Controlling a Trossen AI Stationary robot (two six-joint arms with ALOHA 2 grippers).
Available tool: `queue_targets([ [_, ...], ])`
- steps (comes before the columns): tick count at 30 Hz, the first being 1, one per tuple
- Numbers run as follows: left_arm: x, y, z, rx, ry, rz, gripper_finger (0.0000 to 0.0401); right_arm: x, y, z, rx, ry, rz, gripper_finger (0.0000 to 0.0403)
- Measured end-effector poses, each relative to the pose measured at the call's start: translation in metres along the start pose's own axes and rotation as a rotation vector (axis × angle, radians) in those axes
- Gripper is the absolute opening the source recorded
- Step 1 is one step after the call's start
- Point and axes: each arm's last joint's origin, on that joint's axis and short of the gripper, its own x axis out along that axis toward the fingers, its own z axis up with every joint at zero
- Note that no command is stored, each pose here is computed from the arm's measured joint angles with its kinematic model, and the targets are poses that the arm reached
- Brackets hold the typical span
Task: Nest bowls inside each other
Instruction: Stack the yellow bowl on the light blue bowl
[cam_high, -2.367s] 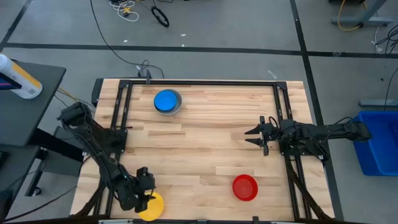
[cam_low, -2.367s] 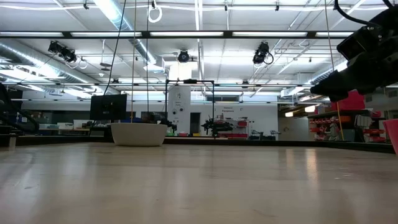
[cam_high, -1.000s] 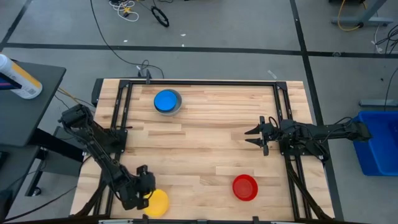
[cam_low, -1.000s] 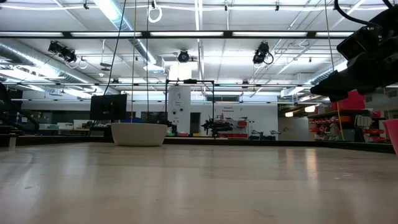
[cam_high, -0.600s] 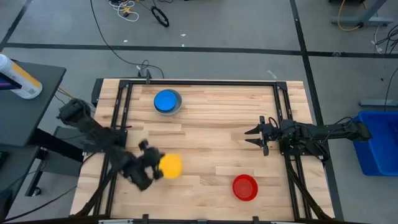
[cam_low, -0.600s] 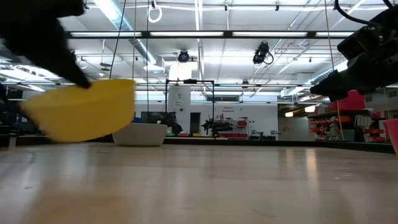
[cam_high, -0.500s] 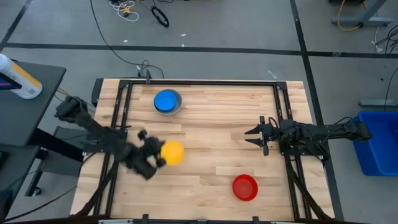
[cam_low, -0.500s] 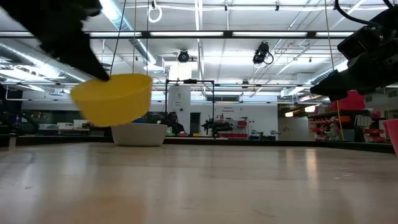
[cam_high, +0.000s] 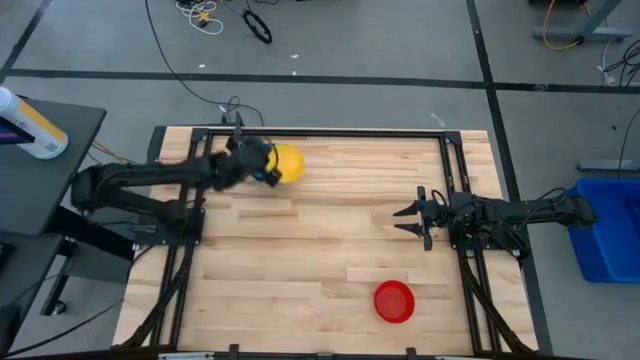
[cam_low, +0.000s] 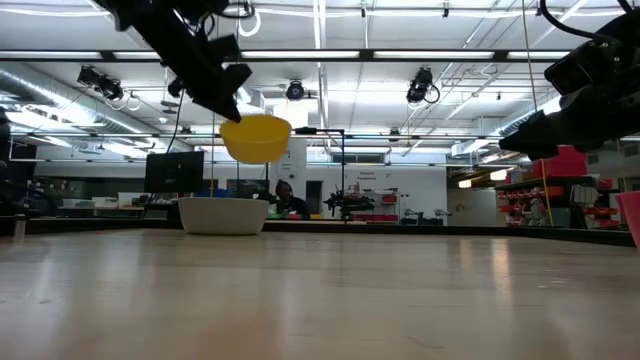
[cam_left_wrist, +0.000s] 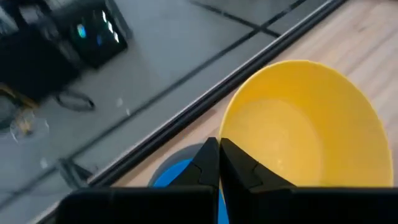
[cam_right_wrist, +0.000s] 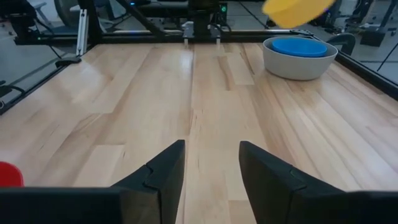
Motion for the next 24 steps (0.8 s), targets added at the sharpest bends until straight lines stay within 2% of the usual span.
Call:
queue_targets([
  [5, 0.027, 0.042, -0.003, -0.091, 0.097, 0.003, 0.0002, 0.001, 0.000, -0.001, 0.000, 0.011, 0.018, 0.0158],
  [12, 0.049, 0.079, -0.024, -0.243, 0.172, -0.029, 0.0002, 0.002, 0.000, -0.002, 0.001, 0.031, 0.018, 0.0163],
  [15, 0.054, 0.085, -0.040, -0.285, 0.219, -0.038, 0.0002, 0.002, 0.001, -0.003, 0.006, 0.034, 0.020, 0.0160],
  [24, 0.057, 0.083, -0.074, -0.270, 0.315, -0.015, 0.0002, 0.002, 0.001, -0.003, 0.013, 0.034, 0.025, 0.0160],
])
